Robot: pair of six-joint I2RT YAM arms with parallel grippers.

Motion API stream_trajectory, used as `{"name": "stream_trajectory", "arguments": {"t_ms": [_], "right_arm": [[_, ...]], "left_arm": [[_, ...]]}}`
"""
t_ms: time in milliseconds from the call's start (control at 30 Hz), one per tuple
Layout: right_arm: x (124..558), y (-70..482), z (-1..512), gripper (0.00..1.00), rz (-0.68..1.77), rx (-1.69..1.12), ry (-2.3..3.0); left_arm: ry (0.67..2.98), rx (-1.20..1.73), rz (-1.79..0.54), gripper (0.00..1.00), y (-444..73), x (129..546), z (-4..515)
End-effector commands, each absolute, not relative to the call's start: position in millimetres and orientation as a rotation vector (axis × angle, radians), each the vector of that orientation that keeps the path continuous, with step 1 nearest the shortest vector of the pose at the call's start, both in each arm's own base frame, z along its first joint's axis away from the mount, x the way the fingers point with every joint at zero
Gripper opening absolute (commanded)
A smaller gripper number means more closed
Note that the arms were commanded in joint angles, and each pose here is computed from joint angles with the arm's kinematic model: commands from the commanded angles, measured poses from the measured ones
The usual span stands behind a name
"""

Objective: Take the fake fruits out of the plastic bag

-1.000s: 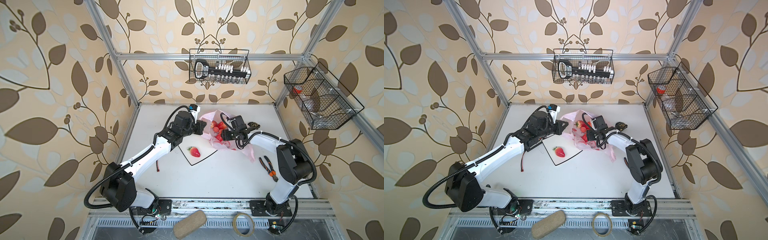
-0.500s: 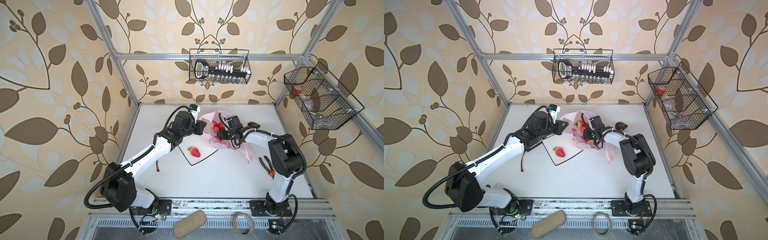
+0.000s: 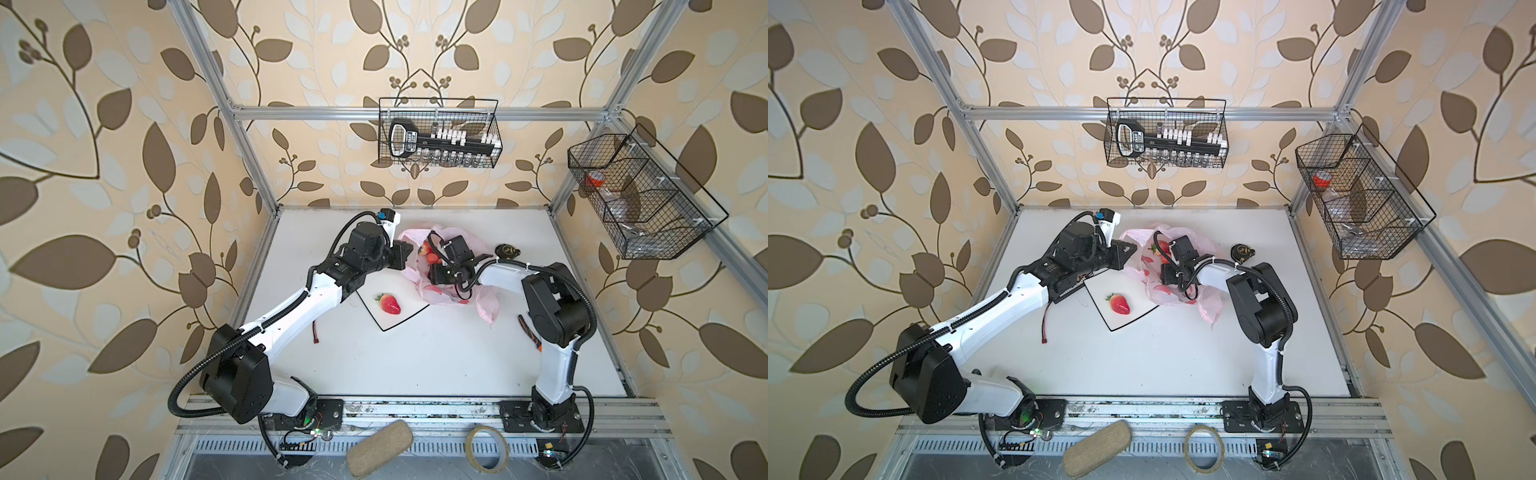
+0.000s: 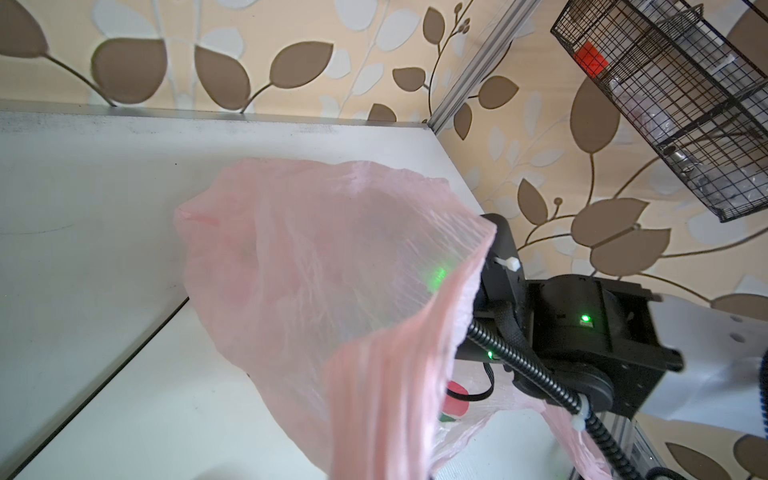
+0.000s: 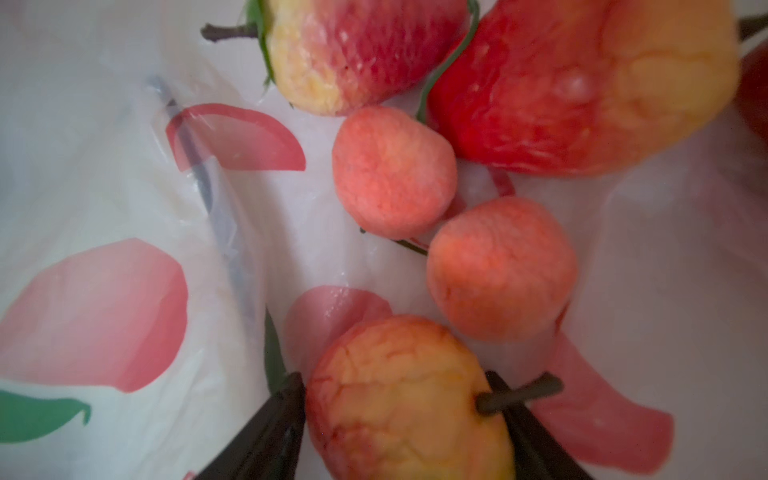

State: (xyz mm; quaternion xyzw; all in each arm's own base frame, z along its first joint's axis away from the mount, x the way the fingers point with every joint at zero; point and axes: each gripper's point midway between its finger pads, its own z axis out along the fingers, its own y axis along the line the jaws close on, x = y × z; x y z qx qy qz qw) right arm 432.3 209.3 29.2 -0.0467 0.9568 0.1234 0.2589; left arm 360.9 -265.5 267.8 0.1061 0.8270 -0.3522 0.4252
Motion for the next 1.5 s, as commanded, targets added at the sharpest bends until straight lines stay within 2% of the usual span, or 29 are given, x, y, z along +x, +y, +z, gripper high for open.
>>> {"name": "stream_trajectory", "arguments": {"t_ms": [0,267,433,1067,1233,1467], "right_arm": [[437,202,23,0.62,0.263,-0.082,2.611],[436,204,51,0.45,0.307,-0.089,2.548],[422,206,74,0.4,0.372,-0.133,2.494],[360,223,162,0.35,0.626,-0.321,2.311],[325,234,180,0.34,0.64,-0.447,2.252],[256,285,187,0.32,0.64,-0.724,2.059]], "left_arm": [[2.026,0.279,-0.892,0.0,-264,364,281],[2.044,0.253,-0.884,0.0,-263,366,278],[2.055,0.23,-0.873,0.0,-262,370,275],[2.041,0.147,-0.806,0.0,-254,387,281],[2.068,0.119,-0.771,0.0,-252,399,270],[2.053,0.113,-0.755,0.0,-249,410,275]]}}
